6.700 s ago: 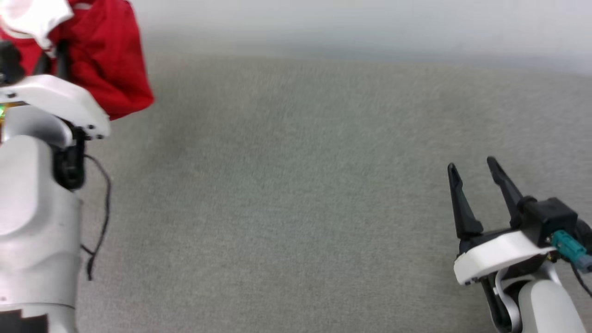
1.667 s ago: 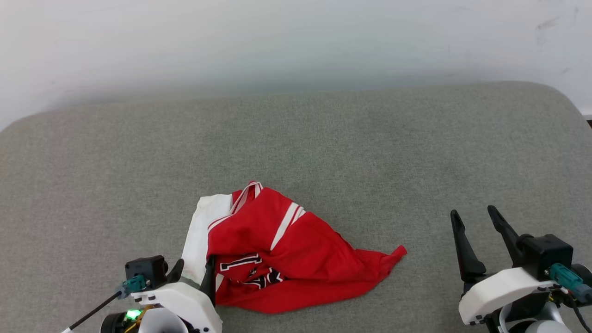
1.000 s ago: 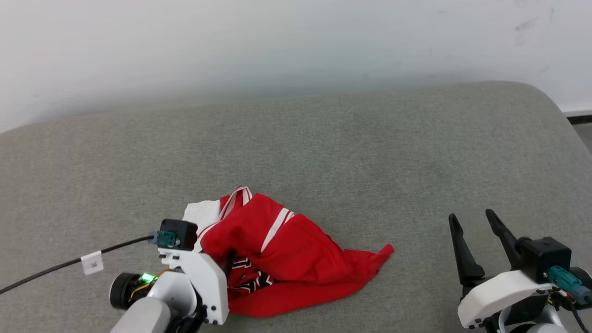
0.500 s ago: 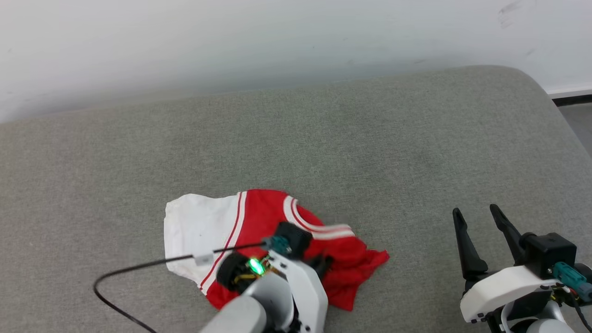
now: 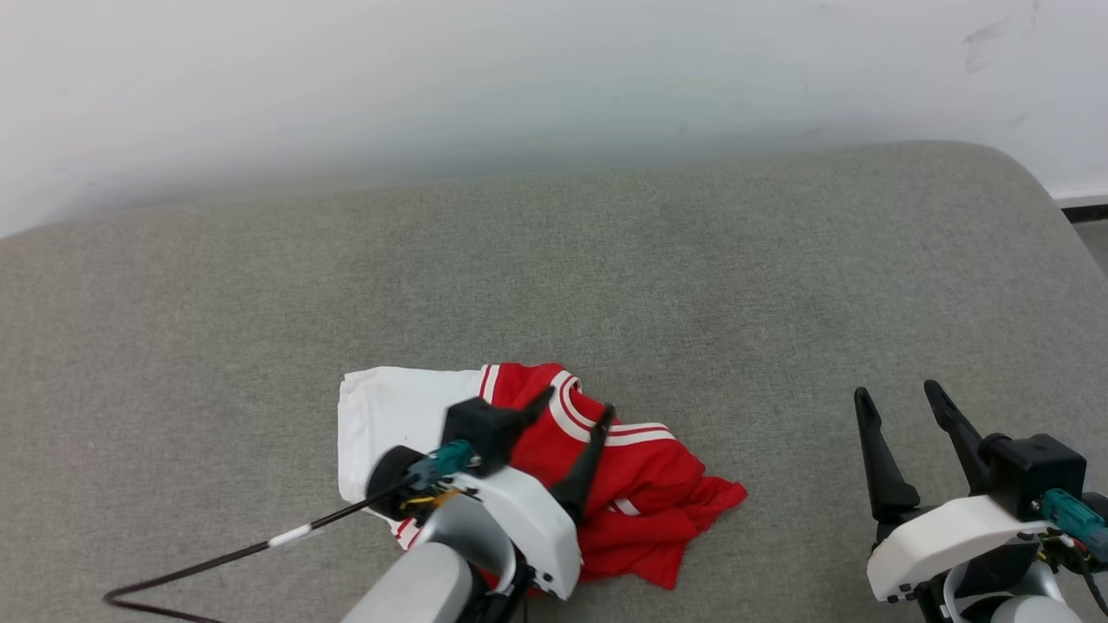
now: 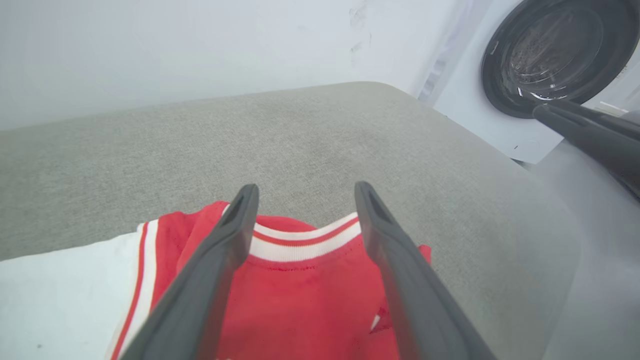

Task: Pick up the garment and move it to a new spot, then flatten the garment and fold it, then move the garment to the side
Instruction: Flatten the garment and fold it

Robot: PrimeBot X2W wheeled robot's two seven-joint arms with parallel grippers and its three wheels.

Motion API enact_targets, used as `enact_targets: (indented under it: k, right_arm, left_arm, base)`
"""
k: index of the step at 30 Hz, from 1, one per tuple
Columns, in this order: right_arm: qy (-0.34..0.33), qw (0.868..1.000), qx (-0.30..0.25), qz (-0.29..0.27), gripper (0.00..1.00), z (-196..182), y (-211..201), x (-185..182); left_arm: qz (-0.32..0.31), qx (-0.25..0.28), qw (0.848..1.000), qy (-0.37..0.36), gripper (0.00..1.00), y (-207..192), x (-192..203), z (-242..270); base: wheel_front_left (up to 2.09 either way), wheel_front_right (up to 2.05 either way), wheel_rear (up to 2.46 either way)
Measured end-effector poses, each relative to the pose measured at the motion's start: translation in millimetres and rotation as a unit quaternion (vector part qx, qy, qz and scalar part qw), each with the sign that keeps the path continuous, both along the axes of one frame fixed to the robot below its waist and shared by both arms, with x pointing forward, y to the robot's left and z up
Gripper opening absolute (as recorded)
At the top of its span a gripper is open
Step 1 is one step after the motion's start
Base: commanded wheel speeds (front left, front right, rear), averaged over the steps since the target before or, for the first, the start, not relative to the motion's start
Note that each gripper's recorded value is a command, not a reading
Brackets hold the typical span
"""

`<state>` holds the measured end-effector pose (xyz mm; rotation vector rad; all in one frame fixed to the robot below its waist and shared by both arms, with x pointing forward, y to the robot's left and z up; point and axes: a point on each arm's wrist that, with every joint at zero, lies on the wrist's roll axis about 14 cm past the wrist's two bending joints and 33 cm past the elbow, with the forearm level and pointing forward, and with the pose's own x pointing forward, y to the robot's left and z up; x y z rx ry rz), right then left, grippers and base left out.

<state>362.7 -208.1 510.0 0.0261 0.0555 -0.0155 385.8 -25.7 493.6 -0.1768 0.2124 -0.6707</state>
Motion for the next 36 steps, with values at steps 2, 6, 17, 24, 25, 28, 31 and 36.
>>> enact_targets:
  k: [2,6,17,24,25,28,31,36]
  right_arm:
    - [-0.004,1.000,0.000,0.001,1.00,3,1,0]
    - [-0.007,1.000,-0.002,0.002,1.00,6,1,-2]
    - [-0.006,1.000,-0.004,0.011,1.00,7,8,-12]
    - [0.000,1.000,-0.003,0.019,1.00,6,13,-14]
    - [0.003,1.000,-0.003,0.019,1.00,5,13,-14]
    - [0.021,1.000,0.005,0.019,1.00,-1,13,-15]
    - [0.087,0.995,0.023,0.031,1.00,-26,18,-18]
    - [0.214,0.972,0.030,0.088,1.00,-66,41,-20]
  left_arm:
    - [0.033,-0.015,0.999,-0.031,1.00,13,7,15]
    - [0.118,-0.027,0.990,-0.079,1.00,53,18,33]
    - [0.303,0.013,0.947,-0.111,1.00,175,10,30]
    - [0.305,0.035,0.946,-0.102,1.00,194,0,25]
    - [0.301,0.034,0.947,-0.104,1.00,192,-1,26]
    - [0.292,0.032,0.950,-0.101,1.00,187,-3,25]
    - [0.287,0.029,0.953,-0.098,1.00,183,-5,24]
    - [0.277,0.020,0.956,-0.096,1.00,174,-4,25]
  base:
    - [0.00,0.00,0.00]
    - [0.00,0.00,0.00]
    - [0.00,0.00,0.00]
    - [0.00,0.00,0.00]
    - [0.00,0.00,0.00]
    - [0.00,0.00,0.00]
    - [0.00,0.00,0.00]
    - [0.00,0.00,0.00]
